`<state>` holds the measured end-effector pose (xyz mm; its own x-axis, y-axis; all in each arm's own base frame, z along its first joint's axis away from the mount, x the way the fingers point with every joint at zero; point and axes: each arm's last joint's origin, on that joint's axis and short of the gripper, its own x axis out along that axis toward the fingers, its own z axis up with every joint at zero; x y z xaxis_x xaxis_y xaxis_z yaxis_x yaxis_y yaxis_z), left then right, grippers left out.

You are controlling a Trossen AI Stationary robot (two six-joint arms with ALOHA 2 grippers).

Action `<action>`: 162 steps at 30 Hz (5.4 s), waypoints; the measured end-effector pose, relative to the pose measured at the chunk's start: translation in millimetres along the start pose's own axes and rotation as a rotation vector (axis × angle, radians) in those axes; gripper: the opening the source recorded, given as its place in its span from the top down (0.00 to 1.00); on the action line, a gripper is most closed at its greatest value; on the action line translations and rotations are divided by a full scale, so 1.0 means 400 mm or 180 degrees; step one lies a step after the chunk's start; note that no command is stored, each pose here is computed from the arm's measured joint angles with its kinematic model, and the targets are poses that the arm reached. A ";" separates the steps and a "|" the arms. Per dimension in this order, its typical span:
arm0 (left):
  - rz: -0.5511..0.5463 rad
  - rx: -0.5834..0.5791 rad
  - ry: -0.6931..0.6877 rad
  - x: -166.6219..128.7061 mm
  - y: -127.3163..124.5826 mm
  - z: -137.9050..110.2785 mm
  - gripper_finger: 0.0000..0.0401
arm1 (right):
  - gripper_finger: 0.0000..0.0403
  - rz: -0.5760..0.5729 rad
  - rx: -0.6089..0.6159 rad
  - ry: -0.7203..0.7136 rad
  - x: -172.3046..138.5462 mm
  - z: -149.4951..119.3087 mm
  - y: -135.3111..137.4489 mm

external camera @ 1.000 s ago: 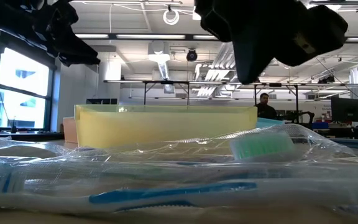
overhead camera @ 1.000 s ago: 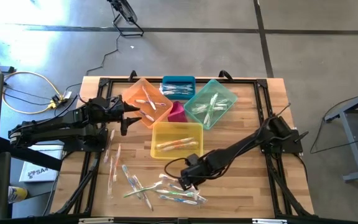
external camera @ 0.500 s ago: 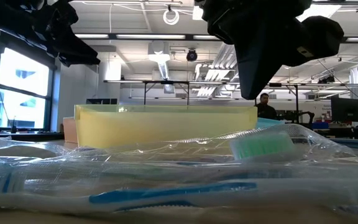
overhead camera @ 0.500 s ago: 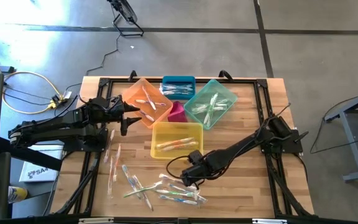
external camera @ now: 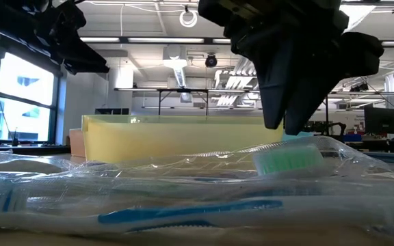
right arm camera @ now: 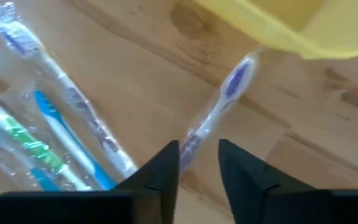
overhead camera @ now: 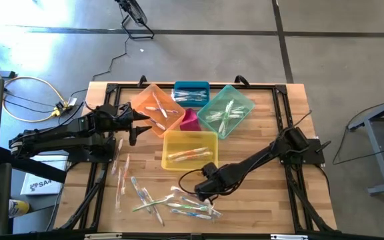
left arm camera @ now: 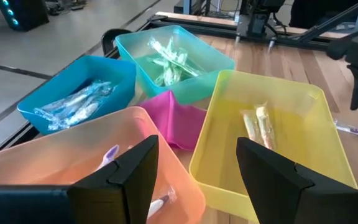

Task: Pick & Place Toothbrushes
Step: Put the purple toothbrush into the orange bin

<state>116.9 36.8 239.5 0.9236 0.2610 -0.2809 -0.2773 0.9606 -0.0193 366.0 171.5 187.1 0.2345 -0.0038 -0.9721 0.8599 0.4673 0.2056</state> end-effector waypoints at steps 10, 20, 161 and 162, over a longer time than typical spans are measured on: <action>0.0001 0.0000 0.0000 0.000 0.000 0.000 0.47 | 0.63 0.0007 0.0024 -0.0255 0.001 0.006 0.002; 0.0001 -0.0002 0.0016 0.000 0.000 -0.001 0.47 | 0.66 -0.0140 0.0078 -0.0223 0.077 -0.009 0.007; -0.1015 -0.0454 -0.0931 0.226 -0.012 0.058 0.47 | 0.99 0.1567 -0.2663 -0.2897 -0.298 0.571 -0.056; -0.1016 -0.0452 -0.0943 0.225 -0.012 0.059 0.47 | 0.99 0.1567 -0.2663 -0.2896 -0.298 0.571 -0.056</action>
<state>207.8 57.8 237.0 0.9989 -0.0099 0.0465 0.0189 0.9801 -0.1974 422.3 -40.3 324.3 0.9380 -0.1117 -0.3281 0.1395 0.9883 0.0623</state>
